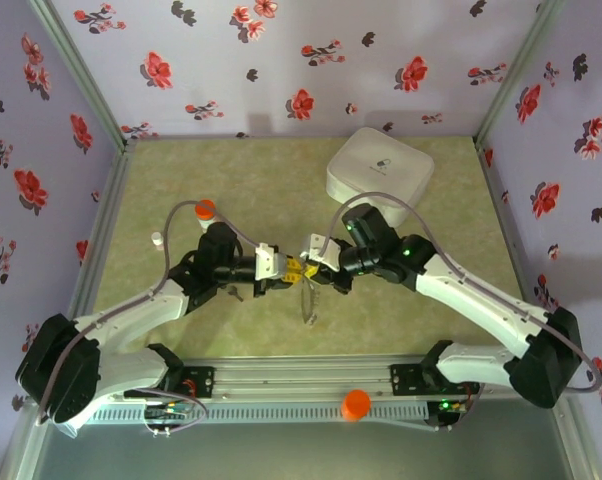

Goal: Put the keys on the keyring

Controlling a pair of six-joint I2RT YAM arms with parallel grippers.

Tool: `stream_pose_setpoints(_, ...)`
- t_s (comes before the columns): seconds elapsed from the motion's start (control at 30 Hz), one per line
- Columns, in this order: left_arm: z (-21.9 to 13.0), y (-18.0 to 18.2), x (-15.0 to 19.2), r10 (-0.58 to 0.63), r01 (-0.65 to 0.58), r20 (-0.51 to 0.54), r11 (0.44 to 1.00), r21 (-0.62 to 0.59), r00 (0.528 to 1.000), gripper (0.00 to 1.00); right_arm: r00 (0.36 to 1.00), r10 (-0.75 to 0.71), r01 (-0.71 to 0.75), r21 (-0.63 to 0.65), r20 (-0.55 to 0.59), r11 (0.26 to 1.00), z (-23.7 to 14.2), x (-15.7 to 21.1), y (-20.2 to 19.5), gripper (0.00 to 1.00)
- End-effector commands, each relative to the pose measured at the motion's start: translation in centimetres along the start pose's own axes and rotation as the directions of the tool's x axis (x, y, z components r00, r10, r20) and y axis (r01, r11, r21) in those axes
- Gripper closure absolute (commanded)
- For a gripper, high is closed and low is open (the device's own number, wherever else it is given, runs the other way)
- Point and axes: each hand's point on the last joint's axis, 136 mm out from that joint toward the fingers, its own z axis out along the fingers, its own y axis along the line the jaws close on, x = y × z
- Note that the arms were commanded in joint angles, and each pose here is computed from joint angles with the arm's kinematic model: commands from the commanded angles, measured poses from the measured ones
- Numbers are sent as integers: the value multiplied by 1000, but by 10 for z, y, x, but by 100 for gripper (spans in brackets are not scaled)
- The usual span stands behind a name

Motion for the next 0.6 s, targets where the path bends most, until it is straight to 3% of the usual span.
stream_pose_setpoints(0.0,-2,-5,-2,18,-17,-21,1000,22,1000,84,997,-67,67,-1,-48,998,-2,-3,1,100)
stream_pose_setpoints(0.2,-2,-7,-5,19,-19,-10,999,33,1000,95,994,-89,87,-23,-71,996,5,-8,5,100)
stream_pose_setpoints(0.33,-2,-8,-5,17,-17,-5,999,31,1000,100,997,-80,80,-34,-8,996,1,-19,8,100)
stream_pose_setpoints(0.57,-5,-9,-7,37,-37,36,999,7,999,100,995,12,-12,-8,102,1000,-13,-17,-1,75)
